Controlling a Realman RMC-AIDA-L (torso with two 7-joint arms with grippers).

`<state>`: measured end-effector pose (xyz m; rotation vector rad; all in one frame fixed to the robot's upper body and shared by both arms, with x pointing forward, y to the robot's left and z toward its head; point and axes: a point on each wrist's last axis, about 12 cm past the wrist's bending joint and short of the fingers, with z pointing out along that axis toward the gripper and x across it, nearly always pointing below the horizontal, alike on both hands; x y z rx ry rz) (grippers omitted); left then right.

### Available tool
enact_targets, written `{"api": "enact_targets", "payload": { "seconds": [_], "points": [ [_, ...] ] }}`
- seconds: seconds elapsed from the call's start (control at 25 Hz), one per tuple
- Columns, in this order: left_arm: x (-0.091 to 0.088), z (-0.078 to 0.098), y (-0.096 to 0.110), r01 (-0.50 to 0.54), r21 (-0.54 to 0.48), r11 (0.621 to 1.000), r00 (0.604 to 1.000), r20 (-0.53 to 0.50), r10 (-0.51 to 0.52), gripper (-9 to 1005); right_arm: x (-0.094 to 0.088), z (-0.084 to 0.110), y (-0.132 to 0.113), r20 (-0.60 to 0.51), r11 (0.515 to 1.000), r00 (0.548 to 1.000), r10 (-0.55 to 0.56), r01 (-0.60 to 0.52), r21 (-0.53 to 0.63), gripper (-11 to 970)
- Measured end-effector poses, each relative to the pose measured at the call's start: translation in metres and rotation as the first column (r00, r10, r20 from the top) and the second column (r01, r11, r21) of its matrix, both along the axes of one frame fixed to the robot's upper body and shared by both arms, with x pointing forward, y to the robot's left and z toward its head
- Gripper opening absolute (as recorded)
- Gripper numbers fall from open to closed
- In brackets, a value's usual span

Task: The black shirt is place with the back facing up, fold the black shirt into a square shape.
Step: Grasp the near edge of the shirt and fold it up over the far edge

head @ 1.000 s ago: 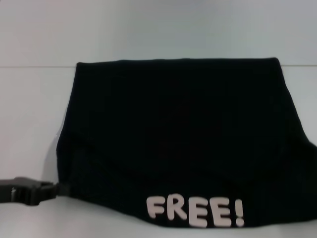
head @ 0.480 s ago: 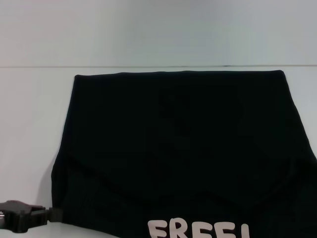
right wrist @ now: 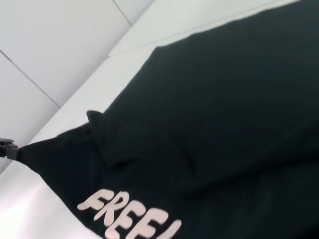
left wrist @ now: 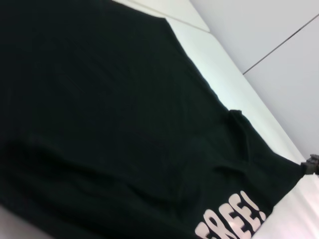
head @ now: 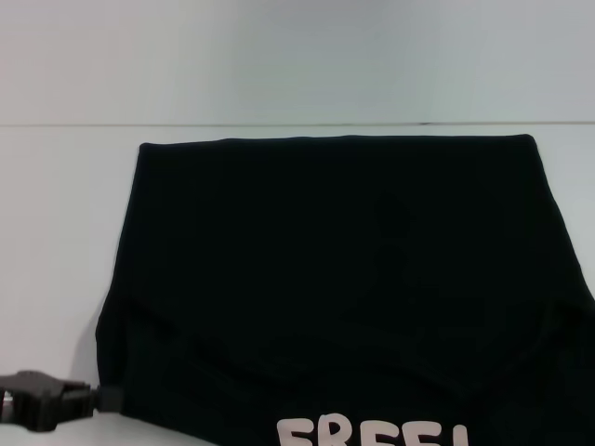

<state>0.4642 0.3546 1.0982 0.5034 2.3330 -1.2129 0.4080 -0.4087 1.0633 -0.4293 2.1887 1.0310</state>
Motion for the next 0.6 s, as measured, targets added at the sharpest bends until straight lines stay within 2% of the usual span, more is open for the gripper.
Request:
{"api": "enact_targets", "payload": {
  "seconds": [0.08, 0.16, 0.4, 0.6],
  "points": [
    [0.007, 0.003, -0.001, 0.004, 0.005, 1.000, 1.000, 0.014, -0.004, 0, 0.010, 0.006, -0.001, 0.034, 1.000, 0.999, 0.003, -0.003, -0.005, 3],
    [0.021, 0.007, -0.004, 0.009, 0.016, 1.000, 0.999, 0.038, -0.010, 0, 0.023, 0.011, -0.001, 0.060, 1.000, 0.998, 0.008, -0.007, -0.015, 3],
    [0.077, 0.018, -0.020, 0.004, 0.054, 0.999, 0.995, 0.103, -0.009, -1, 0.078, 0.025, -0.002, 0.088, 0.998, 0.996, -0.031, 0.036, -0.060, 3],
    [0.109, 0.029, -0.027, -0.047, 0.100, 0.994, 0.985, 0.171, 0.030, 0, 0.116, 0.041, 0.004, 0.107, 0.995, 0.993, -0.040, 0.050, -0.086, 4]
  ]
}}
